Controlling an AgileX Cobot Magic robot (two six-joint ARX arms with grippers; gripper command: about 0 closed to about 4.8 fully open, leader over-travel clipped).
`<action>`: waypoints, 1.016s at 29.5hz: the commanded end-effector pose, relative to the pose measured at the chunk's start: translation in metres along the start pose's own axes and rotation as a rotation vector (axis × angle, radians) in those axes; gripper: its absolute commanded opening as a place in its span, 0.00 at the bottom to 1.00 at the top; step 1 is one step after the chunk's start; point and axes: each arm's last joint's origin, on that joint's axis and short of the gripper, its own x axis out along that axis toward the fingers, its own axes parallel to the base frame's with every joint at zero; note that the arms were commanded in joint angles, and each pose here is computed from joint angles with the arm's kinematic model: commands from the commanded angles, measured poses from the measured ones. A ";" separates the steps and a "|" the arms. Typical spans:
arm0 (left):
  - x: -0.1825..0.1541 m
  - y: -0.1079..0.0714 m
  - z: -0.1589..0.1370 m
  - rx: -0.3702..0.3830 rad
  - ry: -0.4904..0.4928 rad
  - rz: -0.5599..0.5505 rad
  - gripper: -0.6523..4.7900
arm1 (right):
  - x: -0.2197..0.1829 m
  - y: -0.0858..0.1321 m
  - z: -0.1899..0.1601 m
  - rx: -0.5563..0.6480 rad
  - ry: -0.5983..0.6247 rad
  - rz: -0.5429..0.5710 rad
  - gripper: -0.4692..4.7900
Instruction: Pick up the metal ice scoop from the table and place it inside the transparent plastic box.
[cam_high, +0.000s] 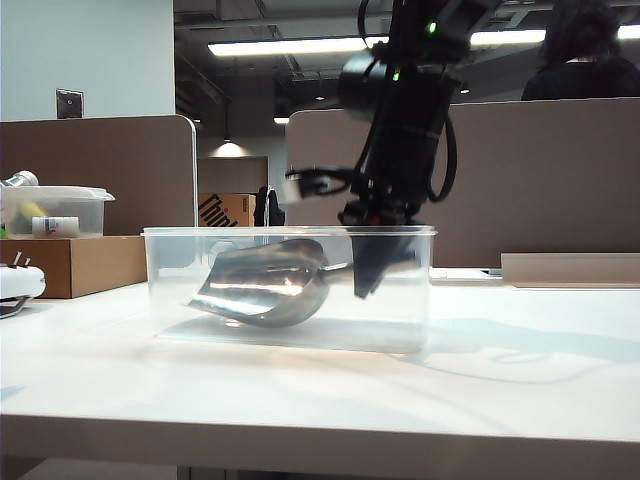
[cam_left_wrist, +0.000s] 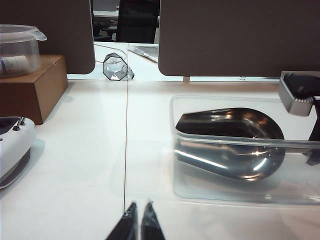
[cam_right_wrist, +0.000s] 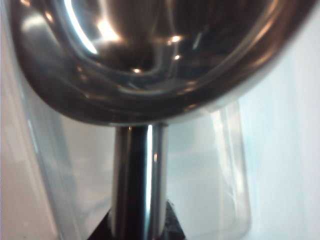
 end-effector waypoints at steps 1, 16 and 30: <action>0.000 0.000 0.001 0.000 -0.011 0.000 0.16 | 0.006 0.001 0.000 0.000 0.008 0.020 0.08; 0.000 0.000 0.001 0.000 -0.011 -0.001 0.16 | -0.002 0.000 0.002 0.032 -0.010 -0.008 0.69; -0.001 0.000 0.002 0.000 -0.022 -0.001 0.16 | -0.085 -0.012 0.036 0.067 -0.229 -0.122 0.63</action>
